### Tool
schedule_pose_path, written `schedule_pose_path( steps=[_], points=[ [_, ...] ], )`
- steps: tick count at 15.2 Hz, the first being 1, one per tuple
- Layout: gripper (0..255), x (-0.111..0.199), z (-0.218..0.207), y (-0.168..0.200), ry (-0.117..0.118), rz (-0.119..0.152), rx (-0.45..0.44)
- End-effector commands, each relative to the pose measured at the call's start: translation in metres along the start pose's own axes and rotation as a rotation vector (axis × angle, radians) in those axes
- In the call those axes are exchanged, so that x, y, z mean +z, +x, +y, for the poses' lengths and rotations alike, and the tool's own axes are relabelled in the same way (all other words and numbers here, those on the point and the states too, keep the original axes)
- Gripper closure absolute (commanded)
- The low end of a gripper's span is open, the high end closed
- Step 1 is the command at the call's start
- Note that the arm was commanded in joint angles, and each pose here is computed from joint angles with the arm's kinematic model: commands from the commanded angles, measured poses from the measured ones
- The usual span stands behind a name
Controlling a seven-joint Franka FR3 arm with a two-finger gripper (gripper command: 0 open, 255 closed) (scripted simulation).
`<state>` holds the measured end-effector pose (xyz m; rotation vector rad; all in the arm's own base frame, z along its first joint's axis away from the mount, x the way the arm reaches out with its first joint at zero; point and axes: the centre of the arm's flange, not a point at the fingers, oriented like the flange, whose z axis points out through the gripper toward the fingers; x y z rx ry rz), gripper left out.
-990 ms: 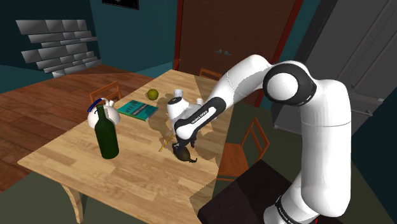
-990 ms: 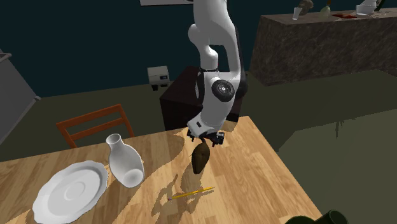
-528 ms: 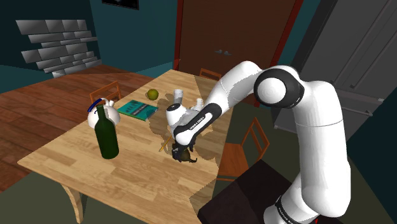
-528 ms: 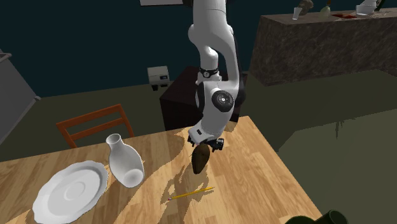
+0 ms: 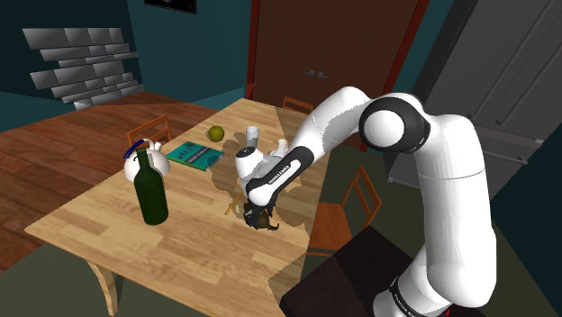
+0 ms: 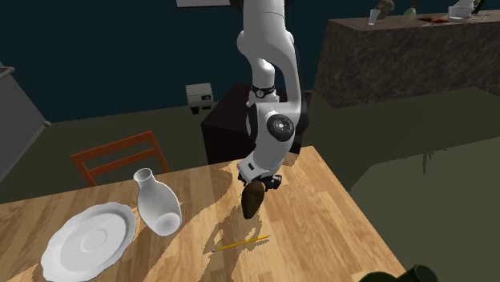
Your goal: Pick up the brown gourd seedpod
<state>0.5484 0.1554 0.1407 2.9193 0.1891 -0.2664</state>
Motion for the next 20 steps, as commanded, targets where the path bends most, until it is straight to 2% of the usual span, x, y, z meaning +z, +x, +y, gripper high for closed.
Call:
schedule_pose_path(
  steps=[1, 3, 18, 20],
  points=[
    [255, 0.001, 0.0, 0.0, 0.0, 0.0, 0.0],
    [255, 0.001, 0.0, 0.0, 0.0, 0.0, 0.0],
    [255, -0.076, 0.015, -0.015, 0.0, 0.0, 0.0],
    [255, -0.076, 0.015, -0.015, 0.0, 0.0, 0.0]
  ],
)
